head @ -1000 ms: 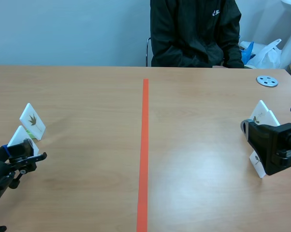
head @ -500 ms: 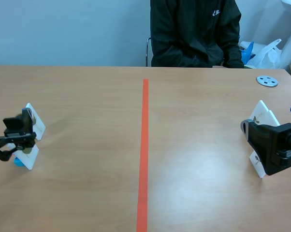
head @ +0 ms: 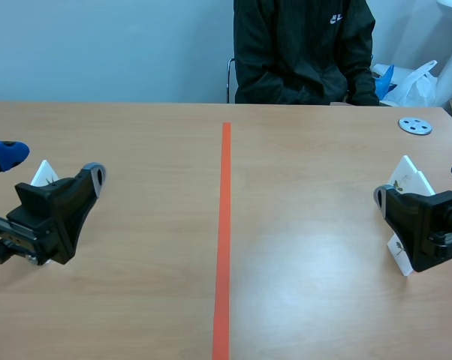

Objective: Sort the leaf by its shape. The table is split by an orange tape line. A compound leaf with several leaflets goes to the left side, a simple leaf with one blade goes to the right side. Return to the home posture when a red brick is placed on the table.

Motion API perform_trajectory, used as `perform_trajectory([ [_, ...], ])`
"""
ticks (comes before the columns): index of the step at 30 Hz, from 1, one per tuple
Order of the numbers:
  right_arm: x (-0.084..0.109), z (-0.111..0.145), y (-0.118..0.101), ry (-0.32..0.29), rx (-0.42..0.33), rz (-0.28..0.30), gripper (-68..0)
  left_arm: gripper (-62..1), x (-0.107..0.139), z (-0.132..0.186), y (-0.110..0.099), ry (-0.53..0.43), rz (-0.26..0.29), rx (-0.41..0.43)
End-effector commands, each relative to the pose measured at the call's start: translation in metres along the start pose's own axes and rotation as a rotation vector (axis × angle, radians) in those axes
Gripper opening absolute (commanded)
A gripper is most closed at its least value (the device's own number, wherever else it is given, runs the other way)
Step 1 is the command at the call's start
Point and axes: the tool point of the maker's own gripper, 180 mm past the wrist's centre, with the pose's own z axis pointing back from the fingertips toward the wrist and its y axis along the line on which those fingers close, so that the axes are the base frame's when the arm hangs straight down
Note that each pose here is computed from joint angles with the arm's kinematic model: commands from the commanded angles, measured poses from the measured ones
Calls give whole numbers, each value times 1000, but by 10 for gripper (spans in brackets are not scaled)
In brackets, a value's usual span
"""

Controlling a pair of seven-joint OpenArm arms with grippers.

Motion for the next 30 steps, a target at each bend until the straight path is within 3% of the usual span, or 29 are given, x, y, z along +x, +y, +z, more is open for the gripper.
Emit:
perform_trajectory([
  [1, 10, 0, -5, -35, -11, 5, 4, 14, 8, 0, -9, -7, -6, -30],
  [6, 10, 0, -5, -36, -11, 5, 4, 14, 18, 7, -29, 14, -12, -74],
  [11, 10, 0, -5, -36, -11, 5, 4, 14, 9, 11, -42, 63, -3, -125],
  [18, 10, 0, -5, -36, -11, 5, 4, 14, 1, 10, -51, 92, -34, -150],
  [30, 10, 0, -5, -36, -10, 5, 4, 14, -19, 5, -57, 127, 16, -140],
])
